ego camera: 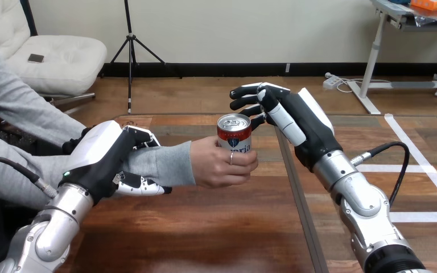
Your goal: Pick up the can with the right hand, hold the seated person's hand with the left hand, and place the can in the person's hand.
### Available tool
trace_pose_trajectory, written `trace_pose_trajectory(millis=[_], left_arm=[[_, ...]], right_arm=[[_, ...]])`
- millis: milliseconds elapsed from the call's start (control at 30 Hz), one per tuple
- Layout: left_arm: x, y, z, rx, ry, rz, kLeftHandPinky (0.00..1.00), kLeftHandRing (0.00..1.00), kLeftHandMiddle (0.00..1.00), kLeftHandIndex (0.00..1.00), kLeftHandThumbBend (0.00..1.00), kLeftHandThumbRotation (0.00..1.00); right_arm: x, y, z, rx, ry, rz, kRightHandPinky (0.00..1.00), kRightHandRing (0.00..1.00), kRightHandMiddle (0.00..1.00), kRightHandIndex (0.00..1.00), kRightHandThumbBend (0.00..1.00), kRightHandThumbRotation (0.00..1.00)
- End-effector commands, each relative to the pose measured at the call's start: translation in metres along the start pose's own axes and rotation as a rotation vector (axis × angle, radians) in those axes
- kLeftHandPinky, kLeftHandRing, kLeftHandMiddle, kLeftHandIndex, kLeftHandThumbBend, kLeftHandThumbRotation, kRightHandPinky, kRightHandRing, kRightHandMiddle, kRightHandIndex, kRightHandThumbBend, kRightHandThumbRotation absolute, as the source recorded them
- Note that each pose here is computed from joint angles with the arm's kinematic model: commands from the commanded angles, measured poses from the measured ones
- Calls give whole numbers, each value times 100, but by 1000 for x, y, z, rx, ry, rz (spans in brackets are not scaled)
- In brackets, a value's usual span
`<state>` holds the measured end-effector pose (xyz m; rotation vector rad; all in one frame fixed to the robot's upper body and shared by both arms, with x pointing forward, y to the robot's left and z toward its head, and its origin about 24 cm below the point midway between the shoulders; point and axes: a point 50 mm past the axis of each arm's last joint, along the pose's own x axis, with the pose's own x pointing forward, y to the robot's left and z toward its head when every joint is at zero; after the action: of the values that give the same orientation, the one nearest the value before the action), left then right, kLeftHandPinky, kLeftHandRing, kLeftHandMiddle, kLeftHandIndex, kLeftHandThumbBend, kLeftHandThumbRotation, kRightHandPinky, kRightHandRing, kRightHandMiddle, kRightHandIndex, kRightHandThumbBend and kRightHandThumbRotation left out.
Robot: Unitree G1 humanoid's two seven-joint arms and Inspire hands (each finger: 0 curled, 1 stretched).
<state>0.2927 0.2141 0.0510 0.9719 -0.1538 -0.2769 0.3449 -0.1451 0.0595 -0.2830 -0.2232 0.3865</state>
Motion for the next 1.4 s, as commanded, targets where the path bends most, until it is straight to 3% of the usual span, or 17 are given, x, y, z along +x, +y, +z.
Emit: trace_pose_trajectory(millis=[0,800,1033,1133,1233,1367], left_arm=[[14,25,21,-2,-104,102,32,35,41,43,68,0],[10,25,23,-16,-117,91,32,36,41,44,67,0],[7,25,21,-46,-109,79,32,36,41,44,70,0],[5,25,21,-30,-104,69,33,39,44,47,75,0],[4,26,21,17,-92,60,38,45,50,52,82,3],[1,26,21,76,-71,65,43,53,58,59,87,17]], right_arm=[[8,-17,18,-37,-79,-49,52,62,68,69,92,100],[0,-34,19,-44,-92,-132,51,61,67,68,98,100],[-4,-40,21,-25,-114,-154,51,61,67,68,100,100],[-5,-43,23,-27,-121,-162,51,61,67,68,100,100],[-6,-45,24,-28,-129,-168,52,61,67,69,100,100],[-8,-49,25,-27,-135,-172,52,61,67,69,100,100]])
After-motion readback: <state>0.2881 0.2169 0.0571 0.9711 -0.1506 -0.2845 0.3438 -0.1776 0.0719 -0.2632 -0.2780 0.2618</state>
